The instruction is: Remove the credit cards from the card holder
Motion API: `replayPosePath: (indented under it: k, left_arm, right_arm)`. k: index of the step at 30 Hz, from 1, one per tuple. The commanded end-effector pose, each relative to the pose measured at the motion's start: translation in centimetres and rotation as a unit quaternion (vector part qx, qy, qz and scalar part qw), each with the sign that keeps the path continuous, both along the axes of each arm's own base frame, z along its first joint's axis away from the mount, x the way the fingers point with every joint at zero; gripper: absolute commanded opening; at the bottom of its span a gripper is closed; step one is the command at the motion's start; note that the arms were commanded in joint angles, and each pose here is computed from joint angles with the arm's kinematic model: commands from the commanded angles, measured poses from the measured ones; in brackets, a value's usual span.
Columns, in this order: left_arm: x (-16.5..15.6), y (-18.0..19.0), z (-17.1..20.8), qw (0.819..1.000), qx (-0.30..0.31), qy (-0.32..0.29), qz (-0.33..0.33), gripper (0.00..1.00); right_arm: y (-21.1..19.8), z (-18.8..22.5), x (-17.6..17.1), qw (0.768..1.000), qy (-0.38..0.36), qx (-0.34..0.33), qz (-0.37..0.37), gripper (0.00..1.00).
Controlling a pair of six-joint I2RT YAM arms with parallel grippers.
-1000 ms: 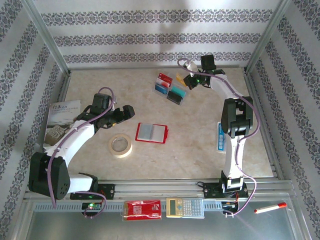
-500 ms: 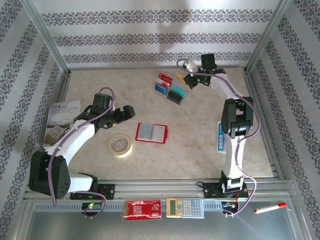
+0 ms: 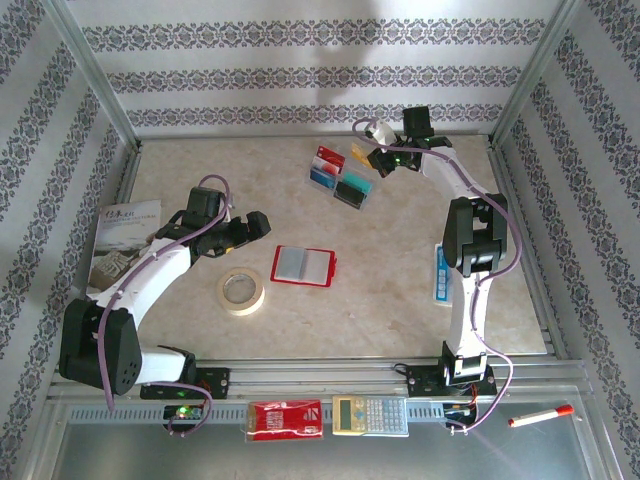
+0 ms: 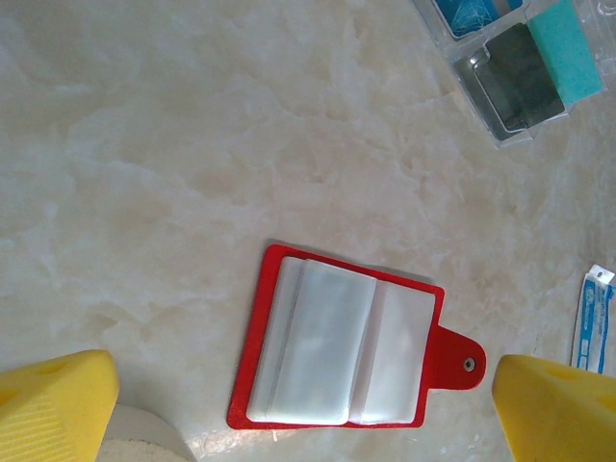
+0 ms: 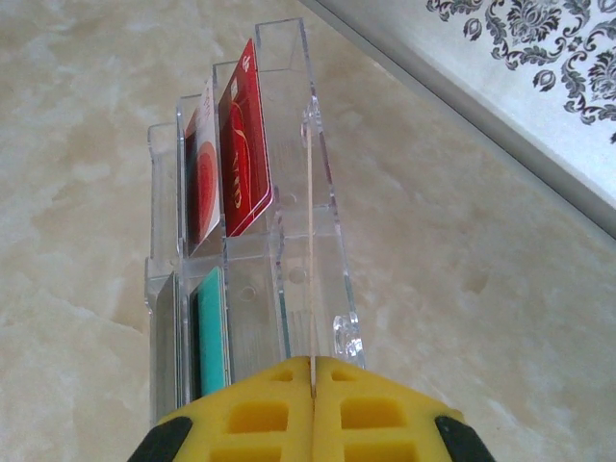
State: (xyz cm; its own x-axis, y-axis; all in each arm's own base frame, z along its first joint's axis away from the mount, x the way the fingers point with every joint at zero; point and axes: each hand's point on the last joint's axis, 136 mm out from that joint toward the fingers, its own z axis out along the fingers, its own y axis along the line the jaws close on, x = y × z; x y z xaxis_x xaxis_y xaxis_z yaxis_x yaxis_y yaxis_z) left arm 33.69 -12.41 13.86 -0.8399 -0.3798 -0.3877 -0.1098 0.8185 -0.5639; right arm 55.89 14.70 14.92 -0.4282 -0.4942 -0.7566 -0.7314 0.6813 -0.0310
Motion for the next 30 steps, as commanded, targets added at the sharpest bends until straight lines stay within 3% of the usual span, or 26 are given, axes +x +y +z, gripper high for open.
replayPosePath:
  k: [1, 10, 22, 30]
  left_arm:
    - [0.1, 0.2, 0.4, 1.000, 0.004, 0.001, -0.008, 1.00]
    - [0.2, 0.1, 0.1, 1.000, 0.003, 0.006, -0.009, 1.00]
    - [0.4, 0.0, 0.1, 1.000, 0.000, 0.008, -0.009, 1.00]
    - [0.4, -0.1, 0.1, 1.000, -0.003, 0.008, -0.010, 1.00]
  right_arm:
    - [0.0, 1.3, -0.2, 1.000, -0.019, -0.008, 0.014, 0.00]
    - [-0.6, -0.4, -0.7, 0.999, -0.014, -0.039, 0.026, 0.00]
    - [-0.1, -1.2, -1.9, 0.998, 0.022, -0.020, 0.048, 0.00]
    - [0.2, -0.8, -0.8, 0.998, 0.053, 0.022, 0.015, 0.16]
